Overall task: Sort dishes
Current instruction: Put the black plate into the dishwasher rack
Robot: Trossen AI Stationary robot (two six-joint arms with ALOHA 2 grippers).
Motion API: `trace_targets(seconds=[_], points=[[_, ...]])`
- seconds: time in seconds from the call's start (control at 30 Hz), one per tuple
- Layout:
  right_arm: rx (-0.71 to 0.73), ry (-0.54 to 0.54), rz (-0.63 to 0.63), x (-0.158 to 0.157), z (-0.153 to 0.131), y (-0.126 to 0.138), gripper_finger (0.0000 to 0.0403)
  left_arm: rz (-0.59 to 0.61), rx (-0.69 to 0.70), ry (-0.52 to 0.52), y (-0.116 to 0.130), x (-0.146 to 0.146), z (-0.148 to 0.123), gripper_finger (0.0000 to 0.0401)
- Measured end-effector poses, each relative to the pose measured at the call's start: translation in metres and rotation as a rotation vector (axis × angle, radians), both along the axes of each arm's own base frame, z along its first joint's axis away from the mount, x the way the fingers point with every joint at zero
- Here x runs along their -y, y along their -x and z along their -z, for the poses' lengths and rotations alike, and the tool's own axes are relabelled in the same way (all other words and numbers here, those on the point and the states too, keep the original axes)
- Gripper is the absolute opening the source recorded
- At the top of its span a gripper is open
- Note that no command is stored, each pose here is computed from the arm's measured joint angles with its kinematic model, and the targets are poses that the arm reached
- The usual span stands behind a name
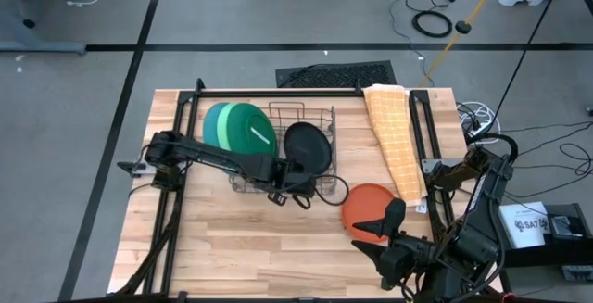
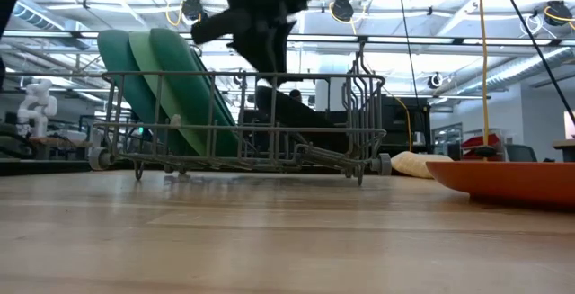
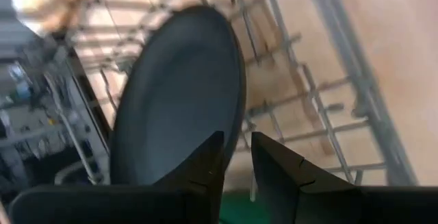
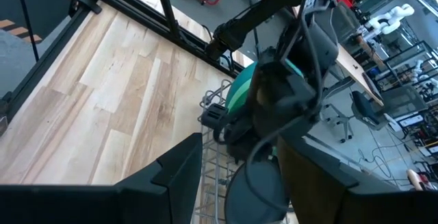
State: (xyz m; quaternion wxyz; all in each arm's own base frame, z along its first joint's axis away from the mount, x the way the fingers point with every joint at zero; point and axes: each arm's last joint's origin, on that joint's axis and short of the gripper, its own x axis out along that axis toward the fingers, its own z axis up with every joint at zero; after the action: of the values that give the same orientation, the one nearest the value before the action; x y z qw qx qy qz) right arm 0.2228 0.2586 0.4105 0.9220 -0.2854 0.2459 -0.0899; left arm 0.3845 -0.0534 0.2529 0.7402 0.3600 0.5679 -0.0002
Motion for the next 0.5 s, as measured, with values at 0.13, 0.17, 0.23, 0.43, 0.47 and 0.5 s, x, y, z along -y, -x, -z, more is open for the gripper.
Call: trace_targets(seconds=[0.13,0.17,0.23,0.43,0.47,0.5], points=[[0.0,0.0,0.0,0.0001,-0.0001,0.0001,0.0183,-0.059,0.003,0.012,-0.0005,-0.0051,0.0011,0.0103],[0.0,0.0,0.0,0.0001,-0.0001,0.0001,0.0183,-0.065,0.007,0.012,-0.0006,-0.0052,0.001,0.0112],[0.0,0.0,0.0,0.0001,-0.0001,0.0001,0.0183,-0.067,0.011,0.014,-0.001,-0.0048,0.0014,0.0133],[0.0,0.0,0.0,0.0001,-0.0001,0.0001,0.0183,-0.045,-0.015,0.002,0.0005,-0.0048,0.0018,0.0178],[0.0,0.0,0.0,0.0001,-0.0001,0.0001,0.0183,-0.046,-0.015,0.002,0.0005,-0.0051,0.0018,0.018],[0.0,0.0,0.0,0.0001,-0.0001,0.0001,0.0183,-0.049,-0.015,-0.002,0.0004,-0.0059,0.0017,0.018]])
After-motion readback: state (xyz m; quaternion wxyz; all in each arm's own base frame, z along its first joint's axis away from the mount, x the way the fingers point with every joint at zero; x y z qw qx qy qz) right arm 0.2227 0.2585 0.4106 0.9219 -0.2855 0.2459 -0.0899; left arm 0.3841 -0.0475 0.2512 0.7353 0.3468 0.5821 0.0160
